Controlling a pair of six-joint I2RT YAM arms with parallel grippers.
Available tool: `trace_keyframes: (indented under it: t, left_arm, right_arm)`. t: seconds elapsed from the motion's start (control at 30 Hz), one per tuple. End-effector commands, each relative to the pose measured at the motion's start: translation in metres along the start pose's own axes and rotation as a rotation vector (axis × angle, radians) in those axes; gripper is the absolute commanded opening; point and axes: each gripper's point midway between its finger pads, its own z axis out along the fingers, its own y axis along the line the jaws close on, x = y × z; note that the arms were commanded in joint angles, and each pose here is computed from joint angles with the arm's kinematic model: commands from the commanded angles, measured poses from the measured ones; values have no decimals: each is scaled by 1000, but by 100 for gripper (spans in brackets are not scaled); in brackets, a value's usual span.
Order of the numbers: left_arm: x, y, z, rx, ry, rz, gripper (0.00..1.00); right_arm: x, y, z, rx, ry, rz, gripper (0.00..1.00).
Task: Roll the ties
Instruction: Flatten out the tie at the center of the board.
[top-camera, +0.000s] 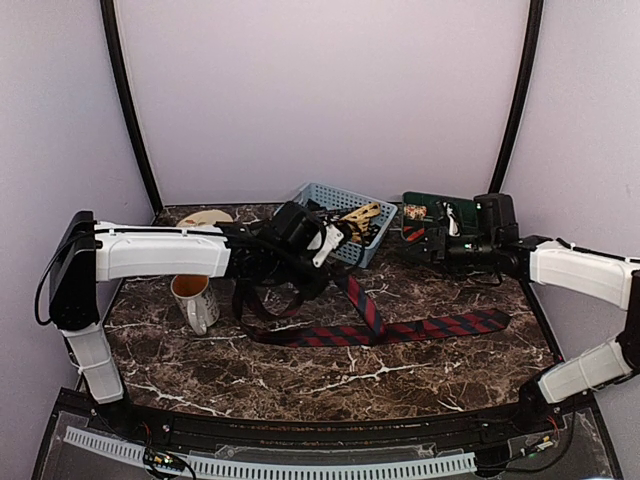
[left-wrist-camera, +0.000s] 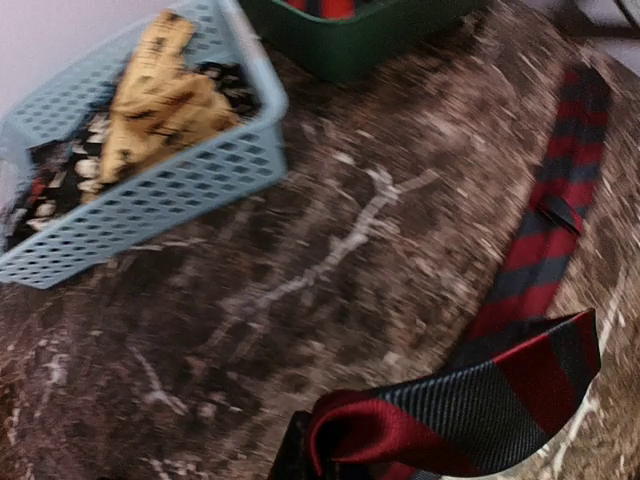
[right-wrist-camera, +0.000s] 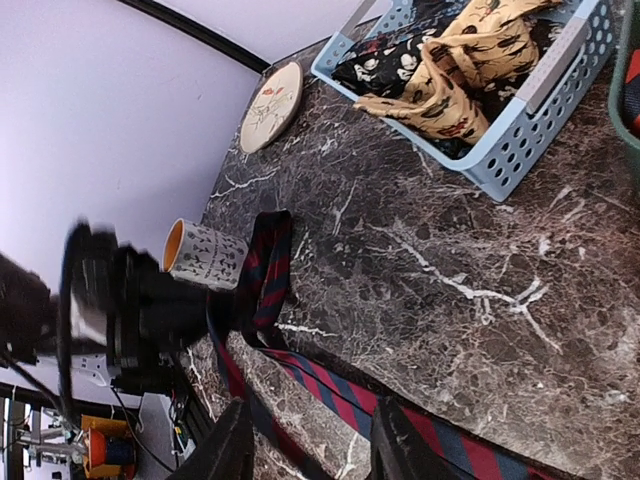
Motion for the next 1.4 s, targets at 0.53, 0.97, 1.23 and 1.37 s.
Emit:
trace_keyframes:
  t: [0.53,0.97,1.23,1.37]
  left_arm:
    - [113,106,-29,-195,343,-299,0]
    - [104,121,-38,-167,292,-360,0]
    - [96,127,-36,-168,274,-351,0]
    - [92,131,-39,-172,273,-331,0]
  right_arm:
    - [117,84,131,-29,245,-732,47]
    - [184,96,229,-75,358,-982,48]
    - [202,73,257,-29,453,-1046,44]
    - [197,81,254,-16,431,-1085,12]
